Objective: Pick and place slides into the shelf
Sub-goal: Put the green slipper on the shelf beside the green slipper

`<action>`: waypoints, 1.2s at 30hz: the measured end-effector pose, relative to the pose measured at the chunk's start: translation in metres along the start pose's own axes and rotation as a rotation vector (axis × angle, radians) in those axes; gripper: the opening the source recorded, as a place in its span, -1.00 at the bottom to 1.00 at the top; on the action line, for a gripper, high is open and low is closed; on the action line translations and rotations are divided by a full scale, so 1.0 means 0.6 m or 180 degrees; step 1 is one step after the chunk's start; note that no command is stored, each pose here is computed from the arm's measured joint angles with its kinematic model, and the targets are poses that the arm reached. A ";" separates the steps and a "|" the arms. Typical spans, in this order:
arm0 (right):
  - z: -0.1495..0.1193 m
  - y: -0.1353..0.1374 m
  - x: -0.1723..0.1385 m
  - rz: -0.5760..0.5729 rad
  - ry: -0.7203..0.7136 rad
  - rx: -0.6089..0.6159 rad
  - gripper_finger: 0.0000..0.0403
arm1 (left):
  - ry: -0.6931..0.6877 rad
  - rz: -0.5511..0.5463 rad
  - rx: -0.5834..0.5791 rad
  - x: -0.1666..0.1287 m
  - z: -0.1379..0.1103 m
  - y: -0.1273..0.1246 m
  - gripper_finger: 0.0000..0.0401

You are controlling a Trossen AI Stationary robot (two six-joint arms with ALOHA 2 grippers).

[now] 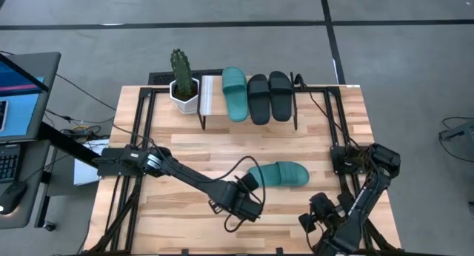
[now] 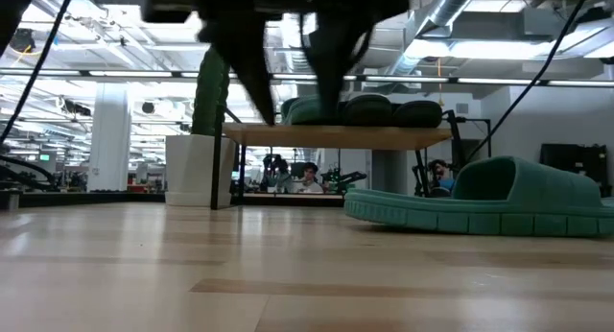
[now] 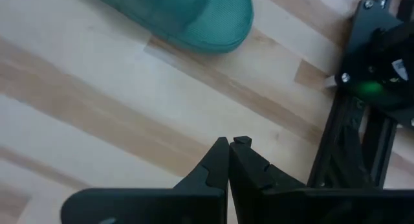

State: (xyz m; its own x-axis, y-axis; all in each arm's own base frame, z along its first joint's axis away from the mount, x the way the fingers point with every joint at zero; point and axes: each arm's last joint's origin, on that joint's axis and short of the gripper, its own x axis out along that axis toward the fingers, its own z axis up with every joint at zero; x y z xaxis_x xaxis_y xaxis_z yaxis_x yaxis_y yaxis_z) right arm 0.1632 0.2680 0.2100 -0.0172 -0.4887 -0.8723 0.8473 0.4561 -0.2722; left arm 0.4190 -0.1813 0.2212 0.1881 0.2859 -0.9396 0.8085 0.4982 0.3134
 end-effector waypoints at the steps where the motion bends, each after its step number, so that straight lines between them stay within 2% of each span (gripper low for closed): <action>1: -0.002 -0.001 0.004 -0.0020 -0.0019 -0.0017 -1.00 | -0.0070 0.0042 0.0048 0.000 0.002 0.005 0.15; 4: -0.008 -0.007 0.013 -0.0075 -0.0068 -0.0071 -1.00 | -0.0305 0.0036 0.0020 -0.008 -0.002 0.029 0.15; 7: -0.013 -0.011 0.017 -0.0090 -0.0095 -0.0105 -1.00 | -0.0596 0.0053 -0.0235 -0.021 -0.013 0.063 0.15; 9: -0.017 -0.010 0.017 -0.0047 -0.0066 -0.0088 -1.00 | -0.0810 0.0058 -0.0533 -0.031 -0.018 0.084 0.15; 12: -0.022 -0.003 0.017 0.0095 0.0045 -0.0044 -1.00 | -0.1034 0.0031 -0.1249 -0.035 -0.020 0.103 0.15; 15: -0.023 0.006 0.018 0.0217 0.0134 0.0019 -1.00 | -0.1028 -0.0037 -0.1528 -0.027 -0.028 0.114 0.15; 19: -0.015 0.023 0.020 0.0353 0.0266 0.0194 -1.00 | -0.0929 -0.0197 -0.1551 -0.005 -0.039 0.123 0.15; 25: 0.007 0.039 0.027 0.0356 0.0331 0.0361 -1.00 | -0.0922 -0.0354 -0.1032 0.002 -0.059 0.132 0.15; 28: 0.019 0.045 0.030 0.0345 0.0322 0.0407 -1.00 | -0.0945 -0.0406 -0.1028 0.007 -0.065 0.137 0.15; 33: 0.034 0.052 0.035 0.0319 0.0335 0.0474 -1.00 | -0.1010 -0.0862 -0.0954 0.029 -0.078 0.135 0.15; 36: 0.037 0.054 0.036 0.0310 0.0339 0.0481 -1.00 | -0.0966 -0.1003 -0.0981 0.047 -0.089 0.136 0.15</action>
State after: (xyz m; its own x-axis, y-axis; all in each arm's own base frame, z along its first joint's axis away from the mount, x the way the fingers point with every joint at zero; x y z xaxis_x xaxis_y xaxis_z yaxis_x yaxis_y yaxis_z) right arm 0.2021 0.2554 0.1913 0.0195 -0.3625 -0.9318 0.9176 0.3766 -0.1273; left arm 0.4607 -0.0889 0.2274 0.1524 -0.1432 -0.9779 0.6591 0.7520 -0.0074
